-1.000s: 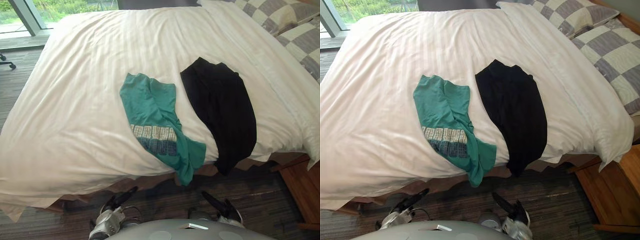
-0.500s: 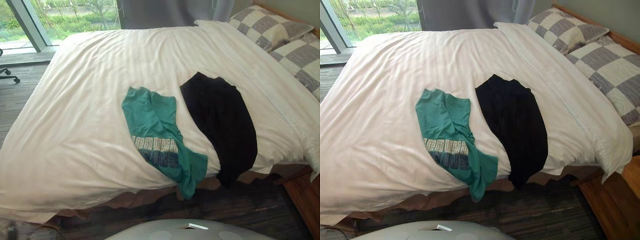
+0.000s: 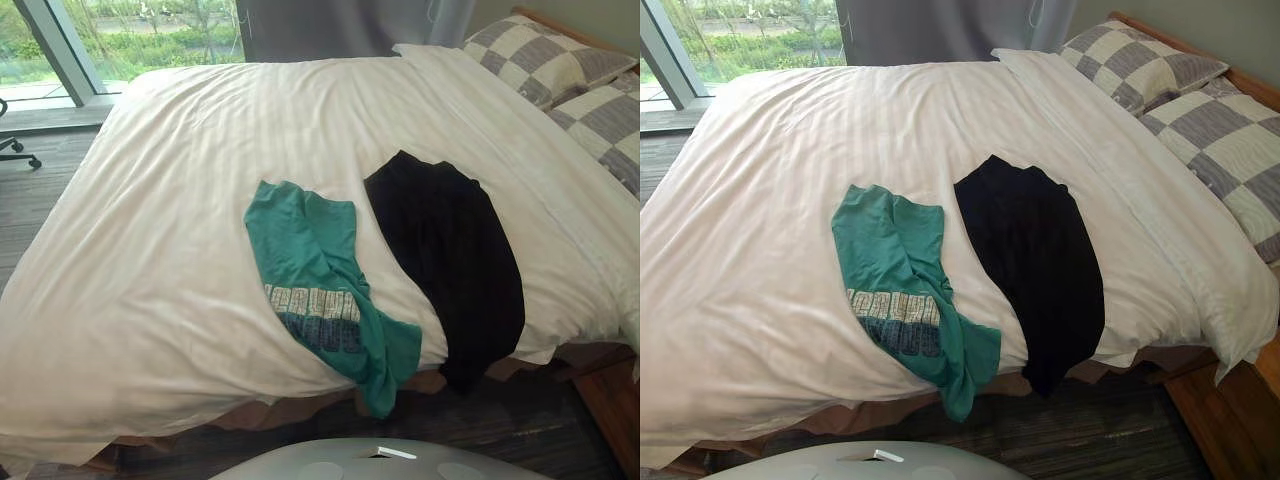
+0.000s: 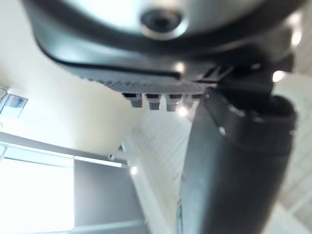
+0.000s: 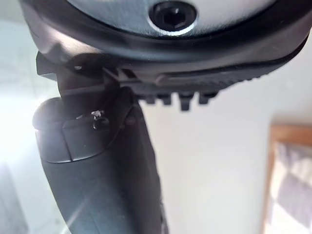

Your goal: Tidy up the quilt and then pick up the clothes from the bed and put them into the laundry hamper

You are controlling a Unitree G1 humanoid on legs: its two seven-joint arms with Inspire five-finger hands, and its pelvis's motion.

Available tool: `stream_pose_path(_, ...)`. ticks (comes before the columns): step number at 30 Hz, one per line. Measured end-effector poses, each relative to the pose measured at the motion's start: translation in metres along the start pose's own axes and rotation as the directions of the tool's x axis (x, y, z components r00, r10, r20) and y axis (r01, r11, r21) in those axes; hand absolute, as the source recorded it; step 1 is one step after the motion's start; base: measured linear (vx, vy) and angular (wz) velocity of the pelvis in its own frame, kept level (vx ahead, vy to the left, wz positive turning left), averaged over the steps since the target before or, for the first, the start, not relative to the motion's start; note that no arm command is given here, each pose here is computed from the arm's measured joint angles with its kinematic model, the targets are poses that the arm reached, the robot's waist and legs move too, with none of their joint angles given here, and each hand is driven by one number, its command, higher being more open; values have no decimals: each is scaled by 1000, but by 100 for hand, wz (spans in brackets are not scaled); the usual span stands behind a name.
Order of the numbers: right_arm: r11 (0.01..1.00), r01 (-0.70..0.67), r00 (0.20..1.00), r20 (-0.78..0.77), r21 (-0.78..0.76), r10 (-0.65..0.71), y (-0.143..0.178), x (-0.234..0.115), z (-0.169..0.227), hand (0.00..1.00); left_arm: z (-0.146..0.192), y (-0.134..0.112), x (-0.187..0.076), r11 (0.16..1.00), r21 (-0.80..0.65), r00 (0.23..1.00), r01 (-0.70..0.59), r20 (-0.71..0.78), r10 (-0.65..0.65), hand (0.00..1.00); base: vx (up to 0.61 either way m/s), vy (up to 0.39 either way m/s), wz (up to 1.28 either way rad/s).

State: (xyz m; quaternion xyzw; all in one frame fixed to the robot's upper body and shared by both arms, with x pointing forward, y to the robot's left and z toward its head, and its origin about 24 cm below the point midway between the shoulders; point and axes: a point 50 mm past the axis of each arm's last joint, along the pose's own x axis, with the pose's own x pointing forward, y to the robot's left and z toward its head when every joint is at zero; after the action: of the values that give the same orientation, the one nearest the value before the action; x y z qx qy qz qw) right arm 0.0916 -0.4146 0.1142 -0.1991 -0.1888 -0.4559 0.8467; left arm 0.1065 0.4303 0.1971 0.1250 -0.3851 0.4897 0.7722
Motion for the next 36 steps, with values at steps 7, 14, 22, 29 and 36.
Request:
stream_pose_path(7,893,-440,885,119,-99,449,87,-5,31,100,-16,-124,-73,772,45,772,634,-104,-627,100,-6,-7,-34)
stream_pose_path(14,869,-495,853,186,-14,488,113,-20,55,100,-21,-158,-116,661,-126,632,740,-207,-747,100,35,2,-31)
stream_pose_path(22,799,-601,794,101,-18,600,127,-42,48,100,-23,-174,-144,500,-141,450,854,-282,-847,100,41,-10,-11)
stream_pose_path(29,774,-632,757,179,-40,628,125,-48,70,100,-34,-176,-167,398,-109,325,911,-402,-856,100,74,-86,-9)
stream_pose_path(36,756,-654,745,140,-39,652,119,-61,67,100,-47,-181,-206,212,-167,92,963,-534,-840,100,61,-58,-15)
